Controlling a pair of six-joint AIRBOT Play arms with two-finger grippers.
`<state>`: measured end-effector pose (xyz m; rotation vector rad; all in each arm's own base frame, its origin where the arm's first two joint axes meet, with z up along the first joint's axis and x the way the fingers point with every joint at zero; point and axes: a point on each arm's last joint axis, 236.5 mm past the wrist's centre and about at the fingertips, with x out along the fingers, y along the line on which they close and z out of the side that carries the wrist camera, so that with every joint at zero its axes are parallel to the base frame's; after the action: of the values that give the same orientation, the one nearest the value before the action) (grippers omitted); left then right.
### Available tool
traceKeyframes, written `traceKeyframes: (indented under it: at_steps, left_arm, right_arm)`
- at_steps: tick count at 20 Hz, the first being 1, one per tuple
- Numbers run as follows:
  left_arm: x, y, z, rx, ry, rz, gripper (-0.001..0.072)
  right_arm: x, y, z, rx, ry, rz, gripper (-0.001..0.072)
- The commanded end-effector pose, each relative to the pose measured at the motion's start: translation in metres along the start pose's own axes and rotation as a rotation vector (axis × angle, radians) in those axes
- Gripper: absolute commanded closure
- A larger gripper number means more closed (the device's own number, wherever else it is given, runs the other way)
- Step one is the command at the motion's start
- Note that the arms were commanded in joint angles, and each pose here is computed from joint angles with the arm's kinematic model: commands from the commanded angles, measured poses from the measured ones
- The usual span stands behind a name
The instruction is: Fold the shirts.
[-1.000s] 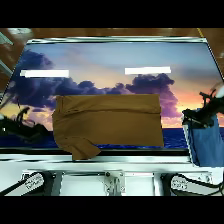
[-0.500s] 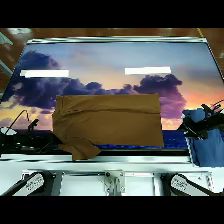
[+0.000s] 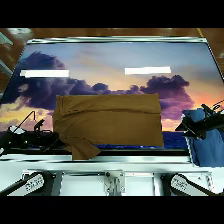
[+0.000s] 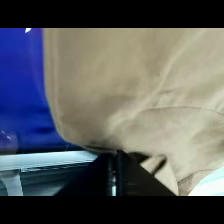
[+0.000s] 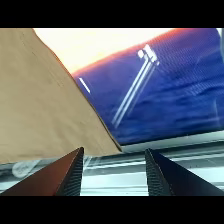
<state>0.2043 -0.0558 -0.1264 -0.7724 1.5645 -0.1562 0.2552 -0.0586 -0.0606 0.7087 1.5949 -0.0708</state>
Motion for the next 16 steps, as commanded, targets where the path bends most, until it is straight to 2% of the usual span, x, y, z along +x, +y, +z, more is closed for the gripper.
traceKeyframes:
  at_steps: [1, 5, 16]
  left_arm:
    - [0.000, -0.010, -0.001, 0.006, 0.013, -0.039, 0.0658]
    - [-0.004, -0.015, -0.006, 0.044, 0.027, -0.052, 0.0659]
    - [-0.010, -0.020, -0.006, 0.072, 0.011, -0.057, 0.0659]
  right_arm:
    - [0.004, -0.001, -0.008, 0.007, 0.030, 0.004, 0.0073]
    - [0.039, 0.017, -0.031, 0.028, 0.074, 0.128, 0.0075]
    - [0.096, 0.030, -0.048, -0.020, 0.121, 0.047, 0.0082]
